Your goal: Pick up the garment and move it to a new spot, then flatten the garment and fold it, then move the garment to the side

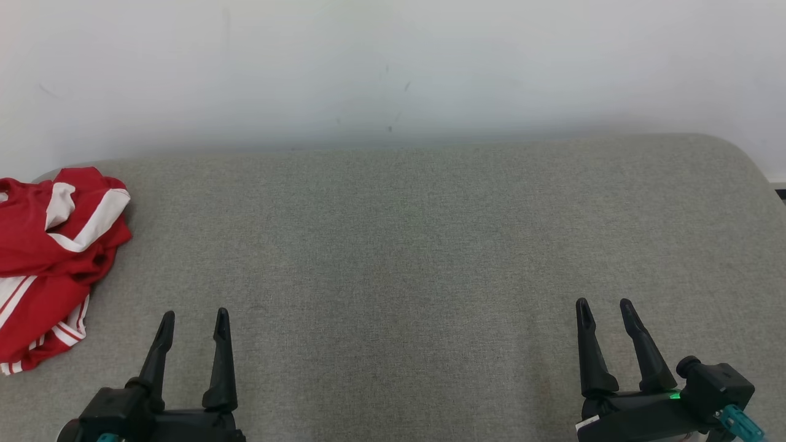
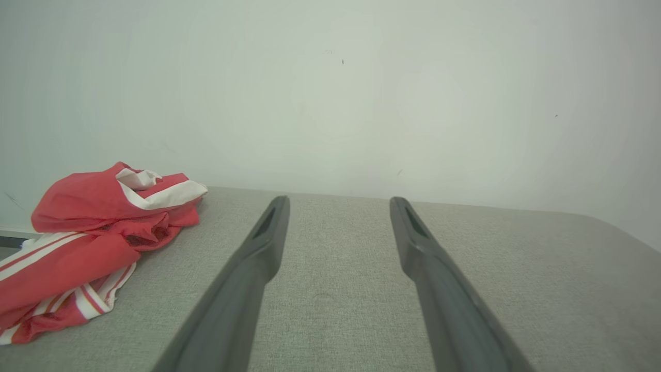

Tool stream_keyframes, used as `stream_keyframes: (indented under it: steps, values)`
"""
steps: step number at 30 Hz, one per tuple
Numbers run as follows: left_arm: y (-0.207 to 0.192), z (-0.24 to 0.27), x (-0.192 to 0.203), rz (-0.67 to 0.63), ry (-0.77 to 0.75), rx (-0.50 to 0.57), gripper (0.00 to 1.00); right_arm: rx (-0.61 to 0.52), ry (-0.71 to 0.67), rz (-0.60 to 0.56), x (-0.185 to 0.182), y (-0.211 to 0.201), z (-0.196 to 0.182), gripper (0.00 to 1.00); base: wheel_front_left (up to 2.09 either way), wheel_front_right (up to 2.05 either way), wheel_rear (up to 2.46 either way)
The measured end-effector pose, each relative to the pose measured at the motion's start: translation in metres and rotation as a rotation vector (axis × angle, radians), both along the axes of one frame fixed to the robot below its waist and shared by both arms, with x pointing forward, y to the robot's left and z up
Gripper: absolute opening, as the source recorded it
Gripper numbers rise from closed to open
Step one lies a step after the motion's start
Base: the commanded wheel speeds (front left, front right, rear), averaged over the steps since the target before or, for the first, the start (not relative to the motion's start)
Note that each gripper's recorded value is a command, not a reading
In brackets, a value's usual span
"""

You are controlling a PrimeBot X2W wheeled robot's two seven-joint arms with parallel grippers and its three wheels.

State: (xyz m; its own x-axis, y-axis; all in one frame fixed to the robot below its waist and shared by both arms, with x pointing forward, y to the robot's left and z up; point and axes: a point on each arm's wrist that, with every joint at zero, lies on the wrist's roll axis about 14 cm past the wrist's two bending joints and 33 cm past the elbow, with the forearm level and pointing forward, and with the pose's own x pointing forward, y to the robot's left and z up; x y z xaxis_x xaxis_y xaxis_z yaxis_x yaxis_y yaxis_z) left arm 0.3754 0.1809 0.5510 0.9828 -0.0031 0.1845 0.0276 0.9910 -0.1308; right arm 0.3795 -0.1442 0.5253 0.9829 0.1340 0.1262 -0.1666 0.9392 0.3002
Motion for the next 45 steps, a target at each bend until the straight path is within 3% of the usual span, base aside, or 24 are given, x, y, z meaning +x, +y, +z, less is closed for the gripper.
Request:
stream_keyframes:
  steps: [14,26,45]
  values:
    - [-0.001,0.007,-0.001,0.012,-0.042,0.114,1.0,-0.104,-0.036,0.021,0.001,0.008,0.003,1.0,0.0,0.0,0.0]
    - [-0.002,0.014,-0.005,-0.002,-0.078,0.152,1.0,-0.169,-0.068,0.038,-0.001,0.014,0.007,1.0,0.0,0.0,0.0]
    - [-0.002,0.007,-0.006,-0.034,-0.06,0.081,1.0,-0.059,-0.029,0.041,-0.002,0.013,-0.002,1.0,0.0,0.0,0.0]
